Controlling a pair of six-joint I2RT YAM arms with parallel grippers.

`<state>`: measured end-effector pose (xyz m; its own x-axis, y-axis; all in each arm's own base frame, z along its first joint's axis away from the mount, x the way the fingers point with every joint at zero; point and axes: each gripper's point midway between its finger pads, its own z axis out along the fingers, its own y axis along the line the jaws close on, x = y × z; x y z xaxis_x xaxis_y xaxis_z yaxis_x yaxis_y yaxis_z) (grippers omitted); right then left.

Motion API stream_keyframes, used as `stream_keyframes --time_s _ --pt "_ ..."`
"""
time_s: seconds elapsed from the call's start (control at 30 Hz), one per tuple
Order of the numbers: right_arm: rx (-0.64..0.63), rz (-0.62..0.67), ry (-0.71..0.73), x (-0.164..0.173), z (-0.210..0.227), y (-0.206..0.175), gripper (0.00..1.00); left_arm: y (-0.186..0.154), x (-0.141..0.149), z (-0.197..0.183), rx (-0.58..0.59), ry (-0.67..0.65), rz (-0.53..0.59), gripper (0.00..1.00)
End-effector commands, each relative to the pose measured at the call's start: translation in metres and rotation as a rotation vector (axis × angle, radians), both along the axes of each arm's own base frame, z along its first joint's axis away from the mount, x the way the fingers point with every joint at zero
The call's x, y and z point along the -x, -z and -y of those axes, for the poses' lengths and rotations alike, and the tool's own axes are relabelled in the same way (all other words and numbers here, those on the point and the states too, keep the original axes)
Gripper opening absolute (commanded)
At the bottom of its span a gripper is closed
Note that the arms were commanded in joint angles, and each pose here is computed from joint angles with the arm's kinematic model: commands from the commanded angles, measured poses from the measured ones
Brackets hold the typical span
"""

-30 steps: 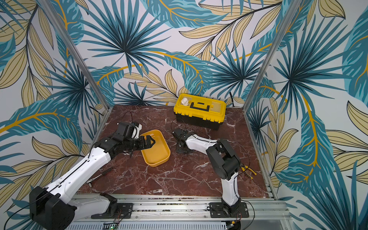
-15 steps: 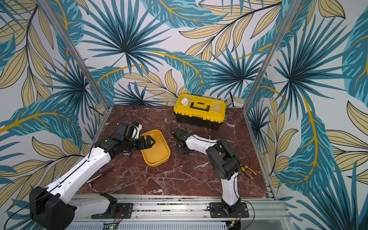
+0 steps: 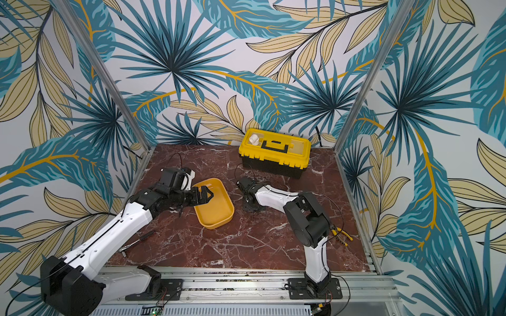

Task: Take the file tool out of the storage box
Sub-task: Adjust the file tool at the center of the board, then reset both arms

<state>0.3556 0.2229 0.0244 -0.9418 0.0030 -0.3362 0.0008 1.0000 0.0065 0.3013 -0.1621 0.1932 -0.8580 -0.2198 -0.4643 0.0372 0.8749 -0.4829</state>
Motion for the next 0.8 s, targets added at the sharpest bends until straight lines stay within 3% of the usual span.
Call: stream_keyframes --time_s 0.0,0.2,0.33,0.5,0.57,0.77 --pt "-0.003 0.003 -0.021 0.010 0.006 -0.027 0.25 0.001 0.005 -0.004 -0.013 -0.001 0.000 1.00" --pt "-0.004 0.063 -0.054 0.018 0.016 -0.081 0.30 -0.004 0.001 -0.004 -0.026 0.000 0.008 1.00" --pt "-0.017 0.123 -0.078 0.025 0.026 -0.116 0.41 -0.011 -0.003 -0.009 -0.060 -0.005 0.035 1.00" --pt "-0.042 0.197 -0.104 0.036 0.043 -0.150 0.77 -0.016 -0.009 -0.021 -0.130 -0.028 0.068 1.00" --pt "-0.050 0.226 -0.096 0.039 0.057 -0.161 0.99 -0.016 -0.011 -0.026 -0.151 -0.039 0.080 1.00" --pt "-0.041 0.314 -0.023 0.044 0.113 -0.182 1.00 -0.018 -0.021 -0.043 -0.204 -0.100 0.133 1.00"
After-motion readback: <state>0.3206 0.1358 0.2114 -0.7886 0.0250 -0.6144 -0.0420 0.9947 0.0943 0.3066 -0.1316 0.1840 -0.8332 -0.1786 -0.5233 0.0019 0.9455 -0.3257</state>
